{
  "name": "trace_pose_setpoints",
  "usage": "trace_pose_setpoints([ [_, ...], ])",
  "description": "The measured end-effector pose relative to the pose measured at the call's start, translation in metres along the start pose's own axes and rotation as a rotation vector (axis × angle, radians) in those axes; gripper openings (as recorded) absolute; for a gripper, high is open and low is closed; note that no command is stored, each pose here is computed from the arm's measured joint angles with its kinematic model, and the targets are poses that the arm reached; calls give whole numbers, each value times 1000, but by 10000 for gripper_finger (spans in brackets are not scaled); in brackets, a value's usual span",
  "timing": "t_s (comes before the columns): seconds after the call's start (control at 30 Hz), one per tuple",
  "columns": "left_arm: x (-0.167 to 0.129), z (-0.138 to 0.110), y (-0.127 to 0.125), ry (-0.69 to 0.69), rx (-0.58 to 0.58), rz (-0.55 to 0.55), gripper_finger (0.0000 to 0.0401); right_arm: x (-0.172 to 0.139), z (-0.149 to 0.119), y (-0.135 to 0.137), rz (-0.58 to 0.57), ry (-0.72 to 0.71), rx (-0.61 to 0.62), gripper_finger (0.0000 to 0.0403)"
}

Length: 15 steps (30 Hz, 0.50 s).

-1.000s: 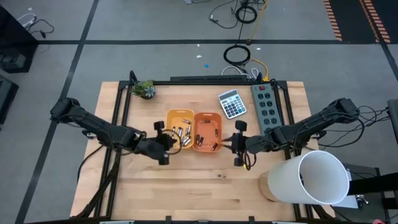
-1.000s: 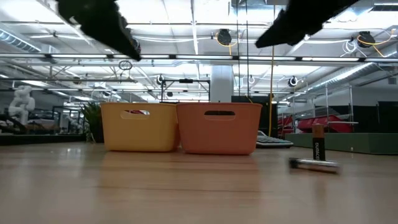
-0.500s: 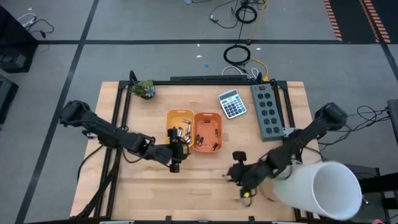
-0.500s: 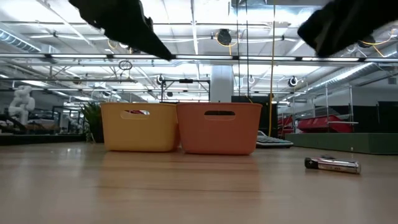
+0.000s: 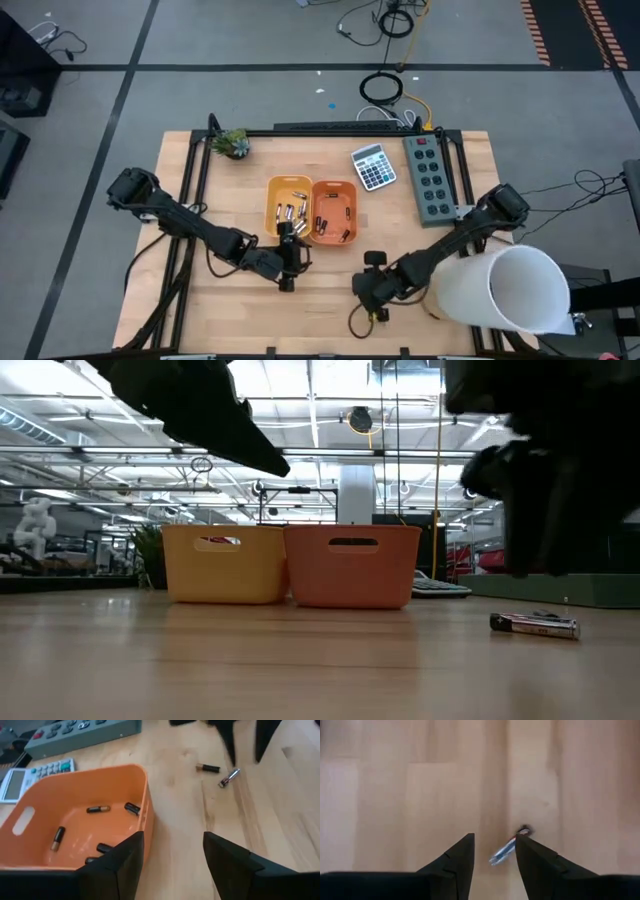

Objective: Sort batteries
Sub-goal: Put the silver battery into the yellow bin

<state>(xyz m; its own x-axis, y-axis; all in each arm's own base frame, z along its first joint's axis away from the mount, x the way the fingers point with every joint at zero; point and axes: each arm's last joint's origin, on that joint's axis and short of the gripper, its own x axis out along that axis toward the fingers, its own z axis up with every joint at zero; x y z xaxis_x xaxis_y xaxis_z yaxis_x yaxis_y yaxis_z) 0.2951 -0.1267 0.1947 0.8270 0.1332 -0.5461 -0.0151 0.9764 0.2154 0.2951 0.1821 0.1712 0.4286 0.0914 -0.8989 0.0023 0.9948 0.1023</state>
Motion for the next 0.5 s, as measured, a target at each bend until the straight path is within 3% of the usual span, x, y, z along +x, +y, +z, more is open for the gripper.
trace_pose_setpoints([
  [0.5,-3,-3,-6,19,-70,-5,215,5,10,-22,-30,55,-8,133],
])
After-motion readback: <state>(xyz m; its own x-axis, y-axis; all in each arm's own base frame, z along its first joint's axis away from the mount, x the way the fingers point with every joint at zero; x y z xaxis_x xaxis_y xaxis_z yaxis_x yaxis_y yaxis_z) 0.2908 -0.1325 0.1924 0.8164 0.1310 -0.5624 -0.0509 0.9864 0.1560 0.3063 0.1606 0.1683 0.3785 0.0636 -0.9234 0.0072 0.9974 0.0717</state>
